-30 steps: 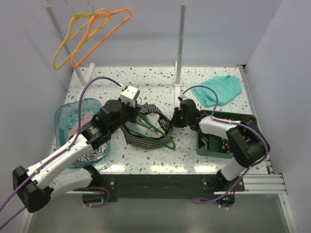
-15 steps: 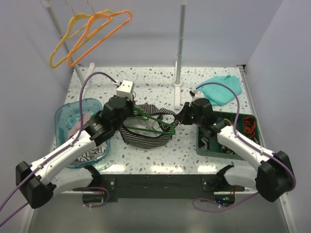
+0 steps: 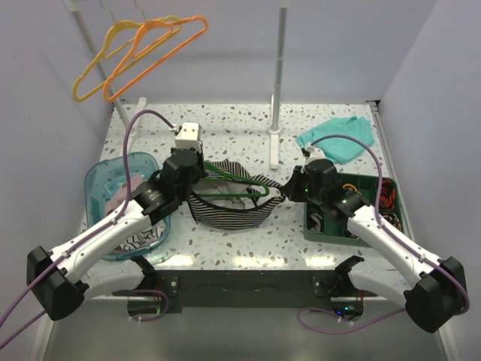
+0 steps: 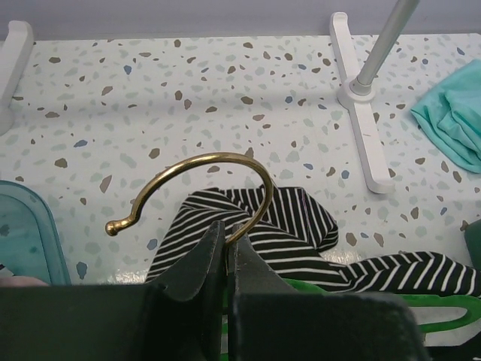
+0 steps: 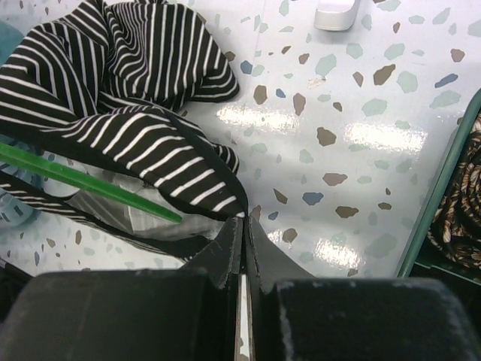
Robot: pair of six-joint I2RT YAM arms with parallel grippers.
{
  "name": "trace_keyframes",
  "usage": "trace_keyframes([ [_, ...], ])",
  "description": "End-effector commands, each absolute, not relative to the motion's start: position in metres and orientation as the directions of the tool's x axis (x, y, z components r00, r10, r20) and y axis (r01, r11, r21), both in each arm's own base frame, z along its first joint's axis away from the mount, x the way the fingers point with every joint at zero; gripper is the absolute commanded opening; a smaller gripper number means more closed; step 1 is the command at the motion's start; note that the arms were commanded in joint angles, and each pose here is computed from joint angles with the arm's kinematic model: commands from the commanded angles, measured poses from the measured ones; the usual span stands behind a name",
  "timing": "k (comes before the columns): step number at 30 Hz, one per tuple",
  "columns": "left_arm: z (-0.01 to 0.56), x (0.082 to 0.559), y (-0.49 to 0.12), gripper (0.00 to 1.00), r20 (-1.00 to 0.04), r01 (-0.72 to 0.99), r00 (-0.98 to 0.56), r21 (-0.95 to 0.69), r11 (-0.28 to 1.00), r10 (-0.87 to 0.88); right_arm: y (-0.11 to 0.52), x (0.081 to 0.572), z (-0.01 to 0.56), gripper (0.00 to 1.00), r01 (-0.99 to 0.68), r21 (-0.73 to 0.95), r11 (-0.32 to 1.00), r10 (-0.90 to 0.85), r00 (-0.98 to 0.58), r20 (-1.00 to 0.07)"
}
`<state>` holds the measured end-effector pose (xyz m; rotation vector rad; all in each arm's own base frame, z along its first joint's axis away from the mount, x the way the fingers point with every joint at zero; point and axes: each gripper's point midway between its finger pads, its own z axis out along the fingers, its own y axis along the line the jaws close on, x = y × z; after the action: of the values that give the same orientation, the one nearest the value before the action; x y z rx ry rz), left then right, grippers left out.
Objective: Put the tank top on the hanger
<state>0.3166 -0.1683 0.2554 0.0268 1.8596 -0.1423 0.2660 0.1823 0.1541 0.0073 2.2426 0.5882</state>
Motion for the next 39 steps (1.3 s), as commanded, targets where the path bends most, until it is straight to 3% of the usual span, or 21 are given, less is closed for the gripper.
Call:
trace_keyframes([
  [1, 0.287, 0.326, -0.166, 0.0, -0.97, 0.038, -0.199, -0.153, 0.987, -0.143, 0.182, 0.264, 0.172, 0.0, -0.21, 0.415, 0.885, 0.181, -0.666, -0.724],
  [20, 0.287, 0.332, -0.181, 0.0, -0.964, 0.073, -0.181, -0.21, 0.975, -0.194, 0.252, 0.265, 0.307, 0.0, -0.425, 0.653, 0.627, 0.288, -0.653, -0.701],
  [25, 0.297, 0.335, -0.189, 0.0, -0.96, 0.101, -0.167, -0.241, 0.965, -0.223, 0.252, 0.27, 0.307, 0.01, -0.418, 0.608, 0.675, 0.264, -0.633, -0.728],
  [26, 0.299, 0.335, -0.191, 0.0, -0.96, 0.107, -0.167, -0.244, 0.964, -0.224, 0.248, 0.275, 0.304, 0.2, -0.405, 0.584, 0.704, 0.254, -0.625, -0.738],
  [29, 0.303, 0.333, -0.194, 0.0, -0.96, 0.121, -0.162, -0.249, 0.961, -0.228, 0.229, 0.283, 0.284, 0.52, -0.346, 0.504, 0.791, 0.225, -0.602, -0.766],
  [32, 0.302, 0.33, -0.192, 0.0, -0.961, 0.124, -0.166, -0.244, 0.962, -0.222, 0.217, 0.286, 0.279, 0.61, -0.321, 0.458, 0.829, 0.211, -0.579, -0.788],
  [34, 0.302, 0.329, -0.191, 0.0, -0.961, 0.125, -0.167, -0.244, 0.962, -0.222, 0.213, 0.286, 0.274, 0.61, -0.315, 0.432, 0.845, 0.192, -0.576, -0.795],
  [37, 0.302, 0.327, -0.189, 0.0, -0.961, 0.126, -0.164, -0.243, 0.962, -0.221, 0.212, 0.283, 0.267, 0.57, -0.323, 0.414, 0.851, 0.165, -0.585, -0.794],
  [39, 0.304, 0.327, -0.19, 0.0, -0.961, 0.131, -0.163, -0.245, 0.961, -0.223, 0.213, 0.281, 0.26, 0.45, -0.332, 0.398, 0.855, 0.139, -0.593, -0.793],
])
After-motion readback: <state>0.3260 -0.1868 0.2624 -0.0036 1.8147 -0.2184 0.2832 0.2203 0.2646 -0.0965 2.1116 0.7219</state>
